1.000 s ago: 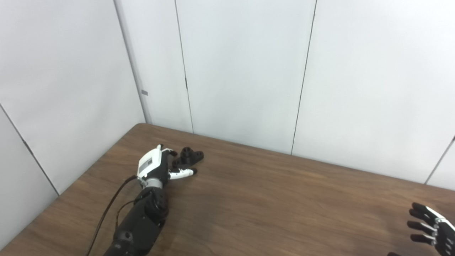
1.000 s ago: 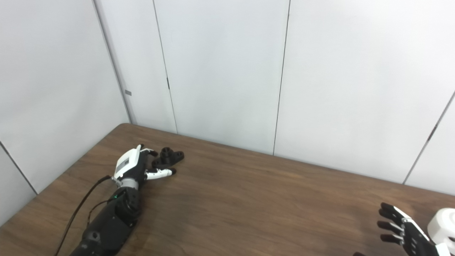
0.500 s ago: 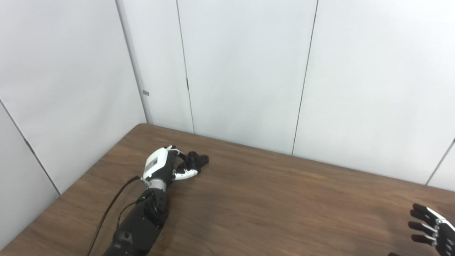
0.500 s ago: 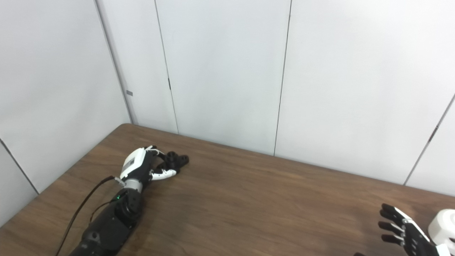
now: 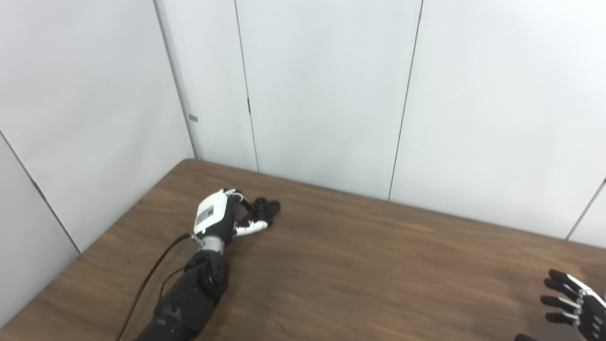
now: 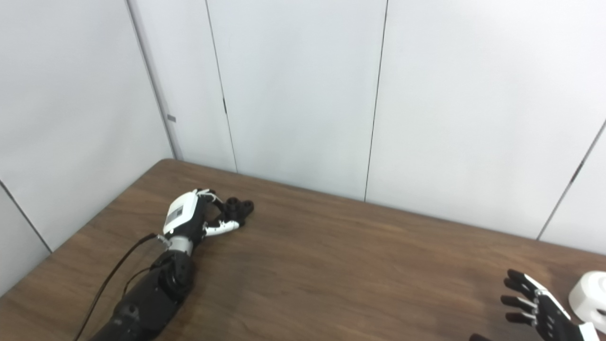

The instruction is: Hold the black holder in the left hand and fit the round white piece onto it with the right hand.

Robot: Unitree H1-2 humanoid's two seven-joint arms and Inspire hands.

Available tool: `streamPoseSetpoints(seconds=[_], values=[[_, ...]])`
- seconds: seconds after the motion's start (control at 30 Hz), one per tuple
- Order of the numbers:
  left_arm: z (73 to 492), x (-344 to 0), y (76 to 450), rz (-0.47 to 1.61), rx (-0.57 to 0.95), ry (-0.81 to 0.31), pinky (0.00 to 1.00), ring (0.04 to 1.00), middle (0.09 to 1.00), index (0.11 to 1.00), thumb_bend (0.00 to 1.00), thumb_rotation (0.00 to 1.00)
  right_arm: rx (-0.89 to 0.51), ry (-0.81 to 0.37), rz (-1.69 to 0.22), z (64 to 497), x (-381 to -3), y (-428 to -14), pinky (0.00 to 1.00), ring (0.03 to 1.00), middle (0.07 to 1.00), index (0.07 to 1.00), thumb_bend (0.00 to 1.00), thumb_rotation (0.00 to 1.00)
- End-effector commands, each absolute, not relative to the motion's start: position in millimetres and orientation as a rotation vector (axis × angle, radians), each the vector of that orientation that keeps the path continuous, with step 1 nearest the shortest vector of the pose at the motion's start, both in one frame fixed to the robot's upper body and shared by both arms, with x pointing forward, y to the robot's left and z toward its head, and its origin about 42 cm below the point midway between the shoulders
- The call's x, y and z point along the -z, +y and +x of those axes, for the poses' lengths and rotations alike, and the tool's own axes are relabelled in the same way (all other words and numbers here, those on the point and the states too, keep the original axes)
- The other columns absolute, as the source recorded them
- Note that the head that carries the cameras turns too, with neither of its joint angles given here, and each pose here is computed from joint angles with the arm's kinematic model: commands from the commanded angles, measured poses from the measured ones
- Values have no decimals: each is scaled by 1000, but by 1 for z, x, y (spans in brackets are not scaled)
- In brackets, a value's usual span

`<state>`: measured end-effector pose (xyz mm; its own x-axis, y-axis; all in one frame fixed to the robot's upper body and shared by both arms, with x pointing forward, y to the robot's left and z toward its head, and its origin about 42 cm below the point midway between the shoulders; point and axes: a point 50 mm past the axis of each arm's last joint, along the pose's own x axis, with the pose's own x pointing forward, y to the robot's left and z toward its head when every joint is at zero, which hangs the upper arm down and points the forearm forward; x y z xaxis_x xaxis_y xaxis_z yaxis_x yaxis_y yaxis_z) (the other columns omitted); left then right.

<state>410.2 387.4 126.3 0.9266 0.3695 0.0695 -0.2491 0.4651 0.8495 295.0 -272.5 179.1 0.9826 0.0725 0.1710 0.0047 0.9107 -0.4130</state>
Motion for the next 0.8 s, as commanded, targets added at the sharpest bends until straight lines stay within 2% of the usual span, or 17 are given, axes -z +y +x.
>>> streamPoseSetpoints(seconds=[0.0,0.23,0.47,0.6,0.77], values=[[402,-103,376,1040,-299,189,971,954,863,484,523,52,-24,-277,-437,297,-198,-273,645,735,822,838,598,0],[396,-107,366,1019,-210,131,980,969,875,484,524,56,-23,-277,-431,300,-196,-271,644,732,821,838,607,0],[382,-112,335,985,-18,11,1000,1000,917,484,524,54,-27,-293,-449,308,-191,-271,634,724,811,828,642,0],[376,-111,316,944,62,-47,932,997,918,484,524,57,-27,-315,-468,312,-190,-272,622,714,805,818,655,0],[369,-110,287,948,184,-111,936,1000,925,484,525,58,-31,-335,-470,317,-189,-272,622,701,804,813,657,9]])
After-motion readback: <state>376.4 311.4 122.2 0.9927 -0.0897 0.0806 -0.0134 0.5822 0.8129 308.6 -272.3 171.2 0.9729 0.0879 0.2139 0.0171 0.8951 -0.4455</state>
